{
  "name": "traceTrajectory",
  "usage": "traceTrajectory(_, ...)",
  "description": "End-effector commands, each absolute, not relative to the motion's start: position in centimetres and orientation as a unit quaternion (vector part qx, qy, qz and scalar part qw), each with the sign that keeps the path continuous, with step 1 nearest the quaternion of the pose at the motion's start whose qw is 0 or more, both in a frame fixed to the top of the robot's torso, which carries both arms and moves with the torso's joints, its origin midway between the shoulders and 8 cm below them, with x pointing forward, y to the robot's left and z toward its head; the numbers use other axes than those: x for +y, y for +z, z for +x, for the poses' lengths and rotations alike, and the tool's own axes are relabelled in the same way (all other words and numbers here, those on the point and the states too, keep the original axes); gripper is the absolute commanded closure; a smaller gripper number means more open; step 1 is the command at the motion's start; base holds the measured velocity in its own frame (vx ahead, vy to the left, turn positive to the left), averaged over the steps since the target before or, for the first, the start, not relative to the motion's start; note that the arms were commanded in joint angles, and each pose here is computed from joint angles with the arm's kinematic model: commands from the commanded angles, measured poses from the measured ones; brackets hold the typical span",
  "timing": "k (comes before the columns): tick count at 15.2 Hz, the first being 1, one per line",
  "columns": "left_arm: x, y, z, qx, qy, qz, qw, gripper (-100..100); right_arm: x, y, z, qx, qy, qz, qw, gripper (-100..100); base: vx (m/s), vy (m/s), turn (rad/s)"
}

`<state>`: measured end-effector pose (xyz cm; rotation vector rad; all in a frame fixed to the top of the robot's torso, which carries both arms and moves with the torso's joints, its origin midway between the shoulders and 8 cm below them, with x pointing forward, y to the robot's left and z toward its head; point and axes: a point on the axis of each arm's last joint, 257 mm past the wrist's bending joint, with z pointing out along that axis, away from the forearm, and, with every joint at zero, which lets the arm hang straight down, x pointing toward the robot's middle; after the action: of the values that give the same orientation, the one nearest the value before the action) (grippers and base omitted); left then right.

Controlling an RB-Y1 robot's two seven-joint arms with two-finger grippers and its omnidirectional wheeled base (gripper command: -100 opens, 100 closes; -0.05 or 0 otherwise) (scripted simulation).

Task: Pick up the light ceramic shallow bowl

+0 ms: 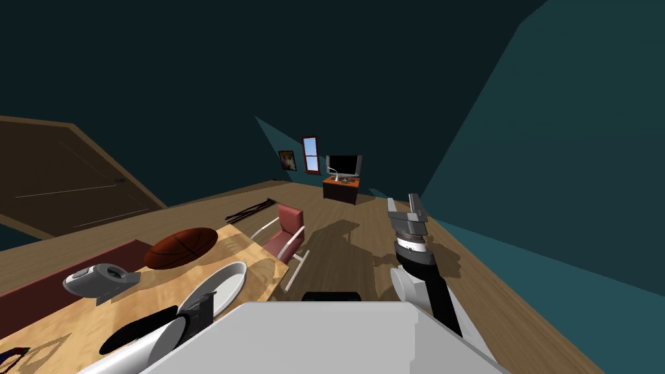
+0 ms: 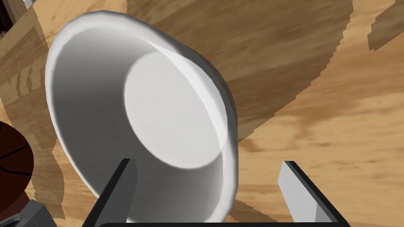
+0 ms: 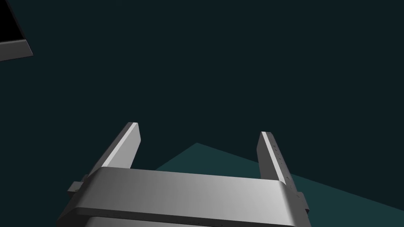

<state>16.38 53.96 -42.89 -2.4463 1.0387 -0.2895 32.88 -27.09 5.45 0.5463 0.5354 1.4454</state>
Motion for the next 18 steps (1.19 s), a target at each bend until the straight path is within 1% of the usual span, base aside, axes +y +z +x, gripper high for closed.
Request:
traceTrajectory(1, 53.9, -43.4, 15.1, 0.369, -0.093, -0.899, 0.214, -100, -27.1, 5.4, 32.9, 0.239, 0.645, 0.244, 0.684, 0, 0.017, 0.022, -0.070)
traceTrajectory(7, 53.7, -44.5, 12.4, 0.350, -0.069, -0.917, 0.177, -100, -27.1, 5.4, 32.9, 0.239, 0.645, 0.244, 0.684, 0, 0.015, 0.026, -0.064)
traceTrajectory(16, 54.5, -46.2, 13.3, 0.339, -0.070, -0.920, 0.185, -100, -27.1, 5.5, 32.9, 0.239, 0.645, 0.244, 0.684, 0, -0.025, 0.007, -0.062)
traceTrajectory(17, 54.6, -46.2, 13.4, 0.339, -0.070, -0.920, 0.185, 100, -27.1, 5.4, 32.9, 0.239, 0.645, 0.244, 0.684, 0, -0.007, 0.002, -0.001)
traceTrajectory(18, 54.6, -46.2, 13.4, 0.339, -0.071, -0.920, 0.185, 100, -27.1, 5.4, 32.9, 0.239, 0.645, 0.244, 0.684, 0, 0.000, 0.000, 0.000)
